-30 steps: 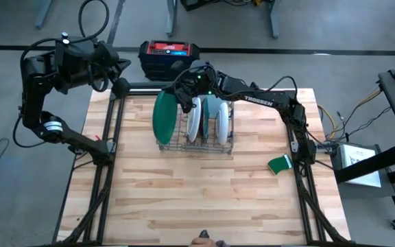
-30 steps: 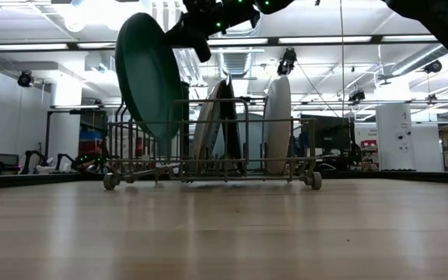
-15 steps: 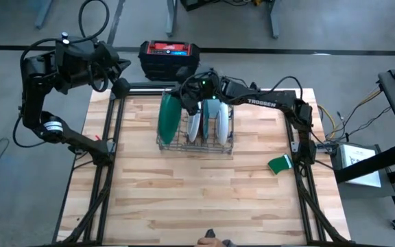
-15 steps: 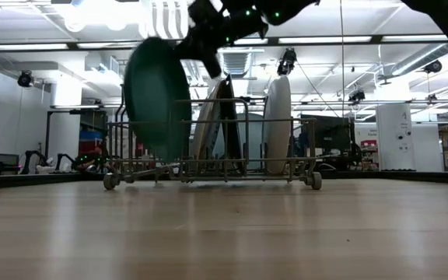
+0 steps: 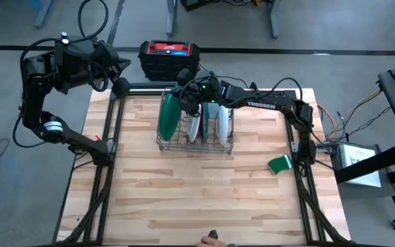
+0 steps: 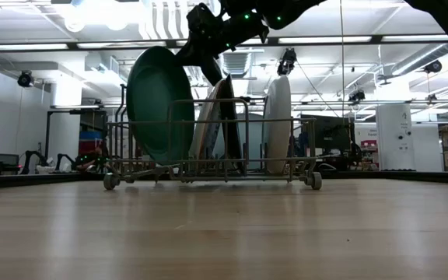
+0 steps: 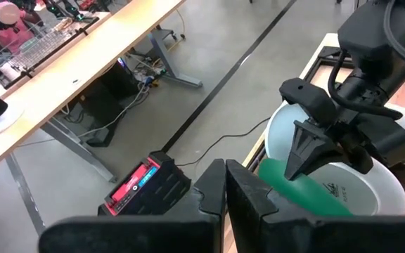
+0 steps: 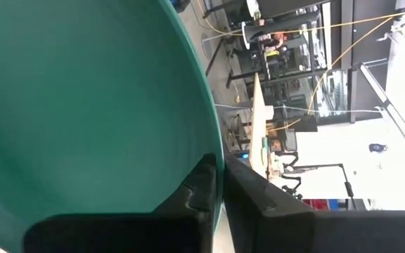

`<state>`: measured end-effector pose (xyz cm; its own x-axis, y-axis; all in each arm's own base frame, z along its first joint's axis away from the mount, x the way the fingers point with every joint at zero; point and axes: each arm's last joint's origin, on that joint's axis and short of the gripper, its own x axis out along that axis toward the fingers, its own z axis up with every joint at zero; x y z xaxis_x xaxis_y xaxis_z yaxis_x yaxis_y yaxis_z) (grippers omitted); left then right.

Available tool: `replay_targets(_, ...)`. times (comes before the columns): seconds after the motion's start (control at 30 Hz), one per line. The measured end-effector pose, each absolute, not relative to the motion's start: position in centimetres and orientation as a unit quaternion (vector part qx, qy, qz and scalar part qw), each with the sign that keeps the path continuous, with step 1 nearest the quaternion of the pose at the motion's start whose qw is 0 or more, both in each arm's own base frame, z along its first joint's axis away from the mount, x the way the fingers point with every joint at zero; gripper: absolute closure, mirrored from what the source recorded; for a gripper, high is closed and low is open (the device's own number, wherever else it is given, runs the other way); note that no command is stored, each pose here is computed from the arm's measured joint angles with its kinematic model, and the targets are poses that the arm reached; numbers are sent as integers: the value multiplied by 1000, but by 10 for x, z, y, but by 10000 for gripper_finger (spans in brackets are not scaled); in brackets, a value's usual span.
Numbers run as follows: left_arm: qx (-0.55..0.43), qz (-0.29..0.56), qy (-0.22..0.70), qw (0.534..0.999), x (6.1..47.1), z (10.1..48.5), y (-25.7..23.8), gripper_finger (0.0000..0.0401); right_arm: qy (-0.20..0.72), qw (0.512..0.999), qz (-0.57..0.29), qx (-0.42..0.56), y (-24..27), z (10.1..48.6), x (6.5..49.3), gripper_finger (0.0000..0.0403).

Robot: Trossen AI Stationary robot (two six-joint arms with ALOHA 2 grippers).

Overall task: Sort dishes
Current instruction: Put the dark green plate in the dishwasher rack, then adjust the white and blue patterned plate in the dishwasher rack

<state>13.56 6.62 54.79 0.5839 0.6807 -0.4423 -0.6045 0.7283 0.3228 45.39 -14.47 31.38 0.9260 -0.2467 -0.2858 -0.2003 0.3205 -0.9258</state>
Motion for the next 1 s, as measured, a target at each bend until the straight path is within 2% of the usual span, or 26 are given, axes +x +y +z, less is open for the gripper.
replay_targets(0.33,69,363,271,889,136,549,66,400,223,781,-50,-582,-144,313,454,270)
replay_targets(0.53,69,363,271,889,136,549,66,400,246,769,-78,-585,-146,313,454,229)
replay_targets(0.67,69,363,271,889,136,549,66,400,290,751,-112,-582,-148,319,446,217)
replay_targets(0.8,69,363,271,889,136,549,66,400,314,742,-162,-569,-155,341,428,216)
replay_targets(0.9,69,363,273,888,137,548,67,400,330,757,-164,-540,-153,359,408,222)
replay_targets(1.0,68,359,279,888,138,546,67,400,328,799,-124,-489,-143,375,385,237)
